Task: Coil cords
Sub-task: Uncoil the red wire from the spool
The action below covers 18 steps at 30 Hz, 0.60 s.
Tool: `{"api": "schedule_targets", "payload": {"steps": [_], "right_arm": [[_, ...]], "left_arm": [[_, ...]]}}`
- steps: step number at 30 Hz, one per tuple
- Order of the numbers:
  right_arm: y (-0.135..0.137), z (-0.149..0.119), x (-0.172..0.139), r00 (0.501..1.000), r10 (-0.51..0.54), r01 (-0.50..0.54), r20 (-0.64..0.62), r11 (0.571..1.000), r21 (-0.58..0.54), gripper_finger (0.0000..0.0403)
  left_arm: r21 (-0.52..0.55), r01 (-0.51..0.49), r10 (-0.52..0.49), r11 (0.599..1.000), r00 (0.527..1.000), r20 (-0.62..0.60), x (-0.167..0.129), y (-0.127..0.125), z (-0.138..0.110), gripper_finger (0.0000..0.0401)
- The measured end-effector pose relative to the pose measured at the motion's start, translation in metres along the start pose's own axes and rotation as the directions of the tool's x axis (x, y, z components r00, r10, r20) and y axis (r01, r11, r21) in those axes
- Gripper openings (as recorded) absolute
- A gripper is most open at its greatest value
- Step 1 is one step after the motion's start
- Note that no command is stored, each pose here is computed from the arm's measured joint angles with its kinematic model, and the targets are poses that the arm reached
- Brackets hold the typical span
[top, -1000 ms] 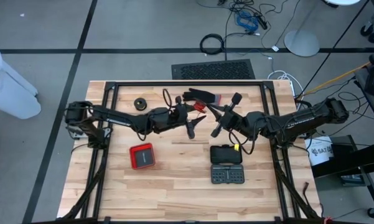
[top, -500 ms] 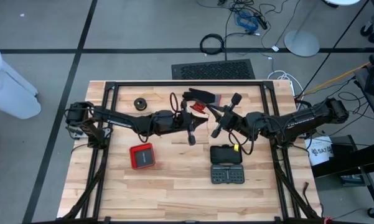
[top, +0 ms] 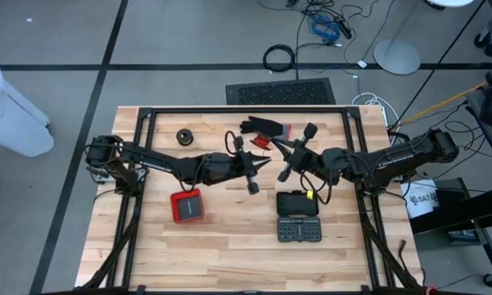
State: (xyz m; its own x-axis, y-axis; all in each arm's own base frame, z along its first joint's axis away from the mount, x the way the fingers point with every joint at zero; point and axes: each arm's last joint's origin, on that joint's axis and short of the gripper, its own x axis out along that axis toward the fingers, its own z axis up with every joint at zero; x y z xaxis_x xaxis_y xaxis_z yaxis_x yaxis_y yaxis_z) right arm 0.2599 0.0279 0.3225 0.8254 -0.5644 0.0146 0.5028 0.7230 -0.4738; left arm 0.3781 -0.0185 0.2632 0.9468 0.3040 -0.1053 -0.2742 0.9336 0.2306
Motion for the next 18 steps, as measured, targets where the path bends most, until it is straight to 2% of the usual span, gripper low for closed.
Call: {"api": "schedule_targets", "payload": {"steps": [6,11,18], "right_arm": [[0.0,-0.001,0.0,1.0,0.003,-0.003,-0.007,1.0,-0.001,0.0],[0.0,-0.001,0.0,1.0,0.004,-0.004,-0.007,1.0,-0.002,0.0],[0.001,-0.002,0.0,1.0,0.007,-0.007,-0.013,1.0,-0.007,0.0]], "left_arm": [[0.016,0.017,-0.017,1.0,1.0,0.004,-0.006,-0.013,0.003,0.0076],[0.071,-0.074,0.075,0.995,0.997,-0.005,-0.011,-0.018,0.006,0.0082],[0.098,-0.114,0.114,0.989,0.993,0.009,-0.017,-0.021,0.012,0.0083]]}}
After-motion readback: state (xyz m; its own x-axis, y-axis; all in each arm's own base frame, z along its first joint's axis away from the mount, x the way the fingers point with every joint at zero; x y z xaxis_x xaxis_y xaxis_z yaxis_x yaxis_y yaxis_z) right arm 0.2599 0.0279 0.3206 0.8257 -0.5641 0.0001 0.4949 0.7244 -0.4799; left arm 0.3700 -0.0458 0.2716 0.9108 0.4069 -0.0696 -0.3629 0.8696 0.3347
